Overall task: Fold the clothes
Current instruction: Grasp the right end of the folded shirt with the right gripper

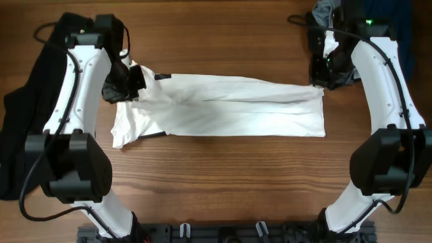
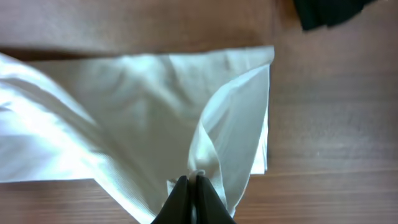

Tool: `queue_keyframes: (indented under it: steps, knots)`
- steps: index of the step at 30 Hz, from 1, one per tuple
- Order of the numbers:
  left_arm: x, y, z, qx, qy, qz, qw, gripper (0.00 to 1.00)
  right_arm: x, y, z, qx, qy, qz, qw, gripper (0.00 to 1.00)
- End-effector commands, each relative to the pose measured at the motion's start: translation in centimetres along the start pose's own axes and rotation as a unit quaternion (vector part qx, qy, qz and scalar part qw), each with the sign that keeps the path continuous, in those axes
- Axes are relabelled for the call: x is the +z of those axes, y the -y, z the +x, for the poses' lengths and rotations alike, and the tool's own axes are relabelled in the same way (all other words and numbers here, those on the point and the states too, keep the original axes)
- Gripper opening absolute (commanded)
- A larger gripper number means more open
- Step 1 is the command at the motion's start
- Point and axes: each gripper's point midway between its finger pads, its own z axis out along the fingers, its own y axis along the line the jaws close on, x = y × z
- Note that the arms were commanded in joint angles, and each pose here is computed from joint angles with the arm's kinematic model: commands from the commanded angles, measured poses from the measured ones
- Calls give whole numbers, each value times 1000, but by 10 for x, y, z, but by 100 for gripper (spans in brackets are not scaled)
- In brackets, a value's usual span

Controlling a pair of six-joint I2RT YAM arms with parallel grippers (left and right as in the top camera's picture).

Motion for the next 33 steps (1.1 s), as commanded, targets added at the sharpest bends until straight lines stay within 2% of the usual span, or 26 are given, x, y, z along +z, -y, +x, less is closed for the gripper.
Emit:
queue_keyframes:
  steps: [1, 3, 4, 5, 6, 7, 8, 9, 10, 13, 14, 18, 19, 21, 24, 26, 29, 30, 32, 33]
  knots:
    - [15, -8, 10, 7, -15, -16, 1000, 4, 13, 10, 21, 27, -27, 17, 999, 4]
    - [17, -14, 10, 7, -15, -33, 999, 4, 24, 19, 29, 35, -43, 25, 998, 4]
    - [17, -16, 9, 7, -12, -39, 999, 4, 28, 27, 29, 42, -44, 30, 998, 6]
    - [17, -19, 9, 7, -10, -45, 999, 9, 31, 34, 28, 49, -40, 34, 997, 12]
    - [17, -22, 7, 8, -6, -56, 998, 15, 36, 42, 23, 55, -31, 34, 997, 28]
    - [16, -27, 5, 8, -2, -70, 998, 18, 39, 49, 17, 58, -20, 27, 998, 36]
    - [15, -32, 4, 8, 3, -86, 996, 20, 41, 59, 13, 58, -10, 21, 998, 53]
    - [15, -34, 3, 8, 4, -90, 996, 33, 42, 62, 12, 50, -8, 11, 999, 66]
    - [15, -34, 3, 8, 5, -90, 996, 99, 43, 63, 11, 46, -7, 0, 999, 75]
    - [15, -35, -2, 2, 14, -87, 996, 100, 54, 61, 15, 29, -10, -19, 999, 91]
    - [12, -34, -7, -2, 25, -82, 996, 100, 64, 58, 19, 27, -16, -27, 999, 92]
    - [-24, -30, -30, -24, 90, -50, 994, 100, 96, 43, 37, 21, -31, -79, 996, 92]
    - [-40, -32, -36, -30, 120, -41, 992, 100, 103, 38, 37, 22, -25, -95, 995, 91]
    - [-47, -37, -38, -37, 131, -39, 990, 100, 111, 39, 38, 21, -19, -94, 995, 87]
    - [-47, -44, -39, -47, 131, -40, 989, 100, 128, 41, 39, 35, -4, -89, 995, 66]
    - [-47, -46, -41, -50, 134, -39, 989, 100, 141, 45, 44, 59, 2, -82, 995, 63]
    - [-47, -46, -41, -50, 134, -40, 989, 100, 153, 55, 54, 81, -1, -54, 995, 50]
    - [-47, -46, -41, -50, 134, -39, 989, 100, 155, 64, 55, 101, -2, -29, 994, 39]
    - [-47, -46, -41, -50, 134, -40, 989, 100, 153, 70, 50, 126, 9, -17, 992, 6]
    - [-47, -46, -41, -50, 134, -40, 989, 100, 150, 72, 43, 134, 17, -18, 991, 4]
